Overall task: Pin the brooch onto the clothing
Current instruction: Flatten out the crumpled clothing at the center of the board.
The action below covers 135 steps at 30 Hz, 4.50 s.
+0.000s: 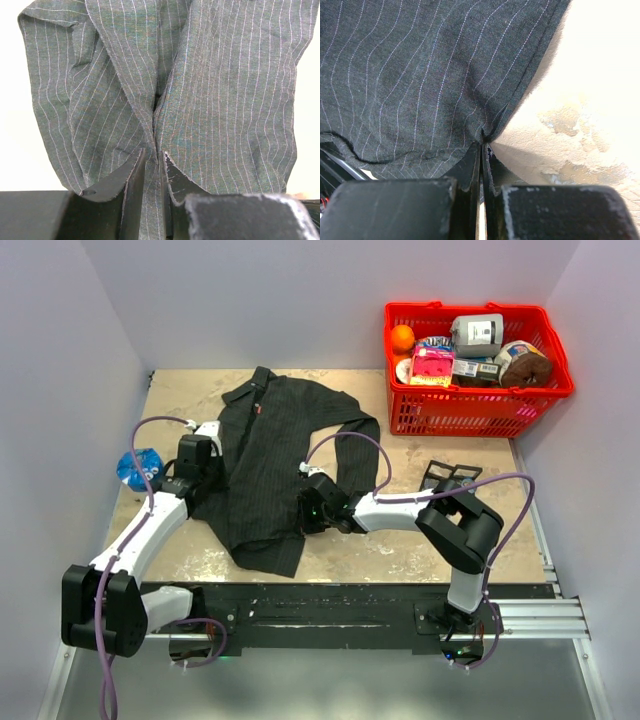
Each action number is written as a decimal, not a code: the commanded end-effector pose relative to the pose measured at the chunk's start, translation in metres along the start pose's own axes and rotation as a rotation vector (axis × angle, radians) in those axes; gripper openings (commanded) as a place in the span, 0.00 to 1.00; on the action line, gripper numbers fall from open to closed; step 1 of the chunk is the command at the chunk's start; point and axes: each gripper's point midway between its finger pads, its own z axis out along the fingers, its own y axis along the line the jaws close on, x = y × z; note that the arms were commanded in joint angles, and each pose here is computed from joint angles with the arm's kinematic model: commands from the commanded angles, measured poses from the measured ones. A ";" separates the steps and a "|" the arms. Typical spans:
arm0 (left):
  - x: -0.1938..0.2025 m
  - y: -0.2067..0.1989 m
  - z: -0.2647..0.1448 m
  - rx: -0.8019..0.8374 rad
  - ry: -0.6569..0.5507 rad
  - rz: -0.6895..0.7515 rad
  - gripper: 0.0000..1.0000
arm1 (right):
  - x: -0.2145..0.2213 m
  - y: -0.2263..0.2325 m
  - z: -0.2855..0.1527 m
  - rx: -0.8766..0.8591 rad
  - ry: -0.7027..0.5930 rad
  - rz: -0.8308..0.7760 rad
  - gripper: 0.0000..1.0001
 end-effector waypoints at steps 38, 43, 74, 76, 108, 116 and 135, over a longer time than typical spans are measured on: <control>-0.241 0.106 -0.021 -0.508 -0.302 0.044 0.00 | -0.058 -0.153 -0.108 0.502 -0.194 0.018 0.00; -0.276 0.118 0.010 -0.565 -0.300 0.096 0.00 | -0.060 -0.152 -0.109 0.503 -0.199 0.015 0.00; -0.117 0.052 -0.023 -0.126 -0.281 -0.001 0.99 | -0.031 0.158 -0.023 -0.173 -0.270 -0.882 0.72; -0.120 0.051 -0.025 -0.121 -0.291 -0.003 0.99 | -0.034 0.162 -0.014 -0.162 -0.275 -0.884 0.72; -0.122 0.060 -0.035 -0.167 -0.317 -0.004 0.99 | -0.056 0.179 -0.051 -0.343 -0.150 -0.813 0.04; -0.119 0.058 -0.032 -0.157 -0.306 0.001 0.99 | -0.079 0.145 -0.044 -0.152 -0.185 -0.736 0.66; -0.110 0.058 -0.018 -0.151 -0.257 -0.009 0.99 | 0.030 0.261 -0.074 -0.516 -0.278 -1.009 0.69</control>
